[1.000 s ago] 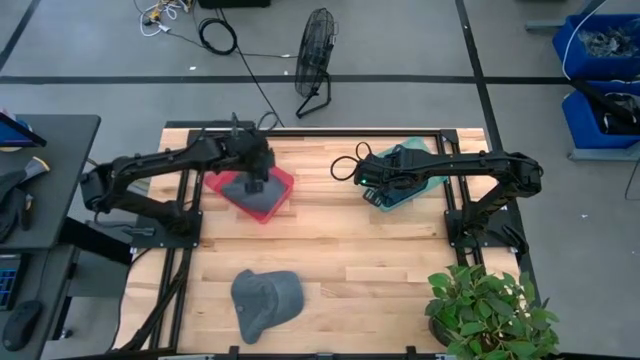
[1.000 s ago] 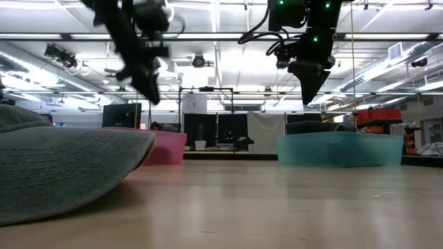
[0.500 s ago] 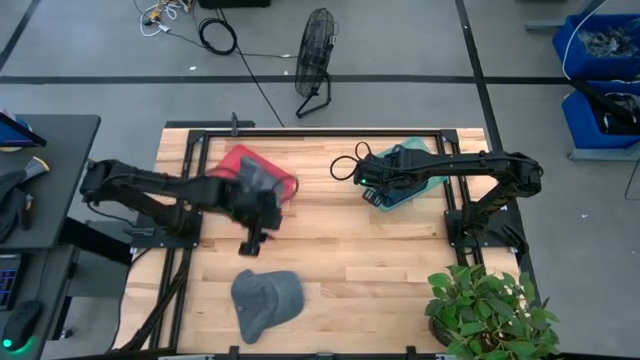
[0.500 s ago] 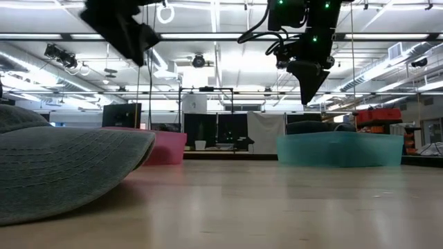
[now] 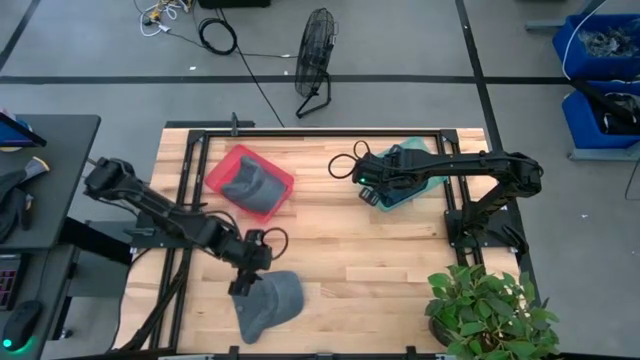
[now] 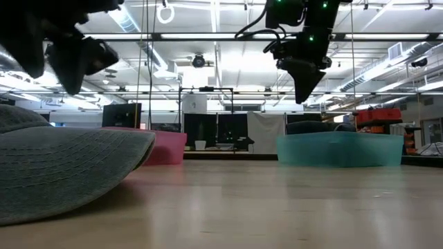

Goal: Pick & Place hat
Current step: Put the gray cap into the red bin

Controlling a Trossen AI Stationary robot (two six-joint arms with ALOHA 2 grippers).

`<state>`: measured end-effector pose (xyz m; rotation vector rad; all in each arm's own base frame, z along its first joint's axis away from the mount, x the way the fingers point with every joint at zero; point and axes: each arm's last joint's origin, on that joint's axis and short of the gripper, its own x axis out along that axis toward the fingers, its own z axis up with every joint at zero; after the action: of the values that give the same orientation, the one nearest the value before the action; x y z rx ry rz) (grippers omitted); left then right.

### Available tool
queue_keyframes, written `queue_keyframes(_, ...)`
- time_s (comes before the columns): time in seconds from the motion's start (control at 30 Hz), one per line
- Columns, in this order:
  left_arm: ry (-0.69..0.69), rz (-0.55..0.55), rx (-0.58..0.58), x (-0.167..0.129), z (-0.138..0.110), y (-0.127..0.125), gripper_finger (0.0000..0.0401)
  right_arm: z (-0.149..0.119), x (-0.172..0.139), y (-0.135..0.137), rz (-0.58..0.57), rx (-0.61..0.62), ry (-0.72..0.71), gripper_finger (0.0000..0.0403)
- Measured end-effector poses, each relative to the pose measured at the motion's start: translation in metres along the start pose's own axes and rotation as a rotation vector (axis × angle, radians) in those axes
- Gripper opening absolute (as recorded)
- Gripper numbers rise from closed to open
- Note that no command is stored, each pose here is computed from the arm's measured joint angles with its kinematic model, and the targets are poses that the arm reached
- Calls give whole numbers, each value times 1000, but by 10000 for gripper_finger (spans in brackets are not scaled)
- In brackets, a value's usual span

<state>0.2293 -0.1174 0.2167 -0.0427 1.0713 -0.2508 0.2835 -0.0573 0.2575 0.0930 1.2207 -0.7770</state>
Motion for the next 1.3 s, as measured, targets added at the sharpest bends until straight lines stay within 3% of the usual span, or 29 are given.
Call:
queue_keyframes(0.3, 62, -7, 36, 40, -12, -7, 193, 1, 0, 0, 4, 5, -9, 118)
queue_keyframes(0.57, 149, -16, 144, 65, -18, -6, 190, 1, 0, 1, 6, 28, -12, 118)
queue_keyframes(0.73, 148, -32, 230, 67, -17, -6, 124, 1, 0, 1, 6, 26, -13, 118)
queue_keyframes(0.9, 135, -35, 219, 57, -14, -3, 17, 1, 0, 1, 5, 15, -13, 118)
queue_keyframes(1.13, 156, -9, 316, 14, 2, 1, 7, 1, 0, 1, 6, 5, -14, 118)
queue_keyframes(1.3, 212, 139, 438, -42, 11, 11, 7, 2, 0, 1, 9, 9, -22, 118)
